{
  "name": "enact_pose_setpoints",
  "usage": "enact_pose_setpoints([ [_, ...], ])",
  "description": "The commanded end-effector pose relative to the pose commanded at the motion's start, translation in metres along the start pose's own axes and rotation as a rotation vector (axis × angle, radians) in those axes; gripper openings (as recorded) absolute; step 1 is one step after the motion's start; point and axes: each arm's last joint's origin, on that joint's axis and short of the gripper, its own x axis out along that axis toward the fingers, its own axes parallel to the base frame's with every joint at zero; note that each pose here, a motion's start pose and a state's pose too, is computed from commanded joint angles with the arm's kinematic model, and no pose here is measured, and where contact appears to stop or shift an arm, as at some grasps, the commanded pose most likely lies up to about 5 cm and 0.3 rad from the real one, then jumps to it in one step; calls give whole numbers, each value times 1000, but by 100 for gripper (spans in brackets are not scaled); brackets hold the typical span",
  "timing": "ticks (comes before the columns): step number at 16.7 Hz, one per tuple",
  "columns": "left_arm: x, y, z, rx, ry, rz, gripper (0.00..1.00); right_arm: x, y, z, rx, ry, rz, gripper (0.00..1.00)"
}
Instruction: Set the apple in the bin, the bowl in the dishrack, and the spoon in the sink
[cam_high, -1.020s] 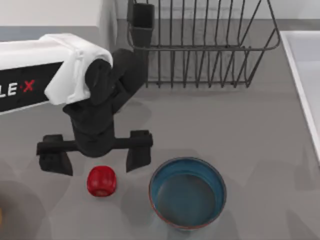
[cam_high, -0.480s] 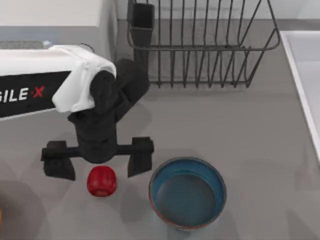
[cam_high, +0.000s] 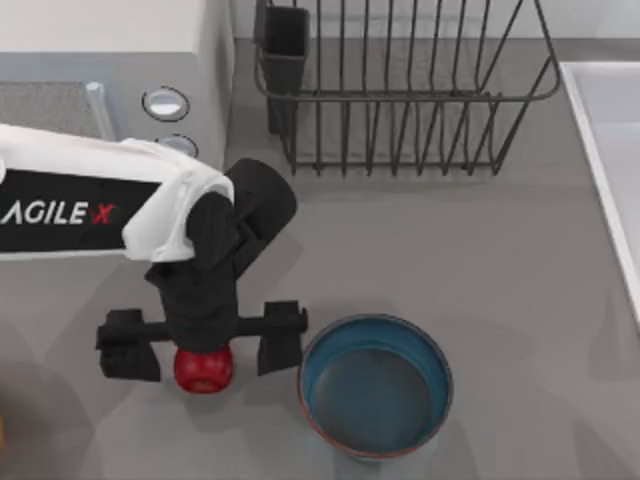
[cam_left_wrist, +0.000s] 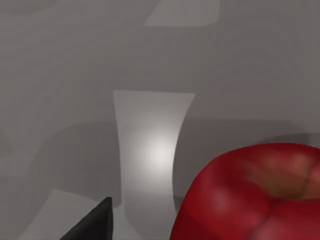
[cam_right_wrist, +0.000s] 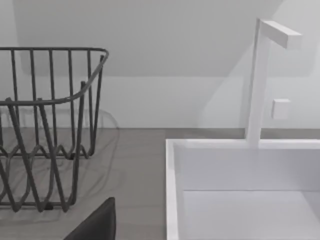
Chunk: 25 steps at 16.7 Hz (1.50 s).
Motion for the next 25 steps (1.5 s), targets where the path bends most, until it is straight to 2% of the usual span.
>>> enact_pose_setpoints([
  [2, 0, 0, 0, 0, 0, 0, 100, 0, 0, 0, 0, 0, 0, 100],
  [15, 0, 0, 0, 0, 0, 0, 2, 0, 0, 0, 0, 0, 0, 100],
  [23, 0, 0, 0, 0, 0, 0, 0, 0, 0, 0, 0, 0, 0, 100],
  [24, -7, -3, 0, -2, -10, -30, 0, 0, 0, 0, 0, 0, 0, 100],
  [25, -8, -3, 1, -2, -10, -30, 0, 0, 0, 0, 0, 0, 0, 100],
])
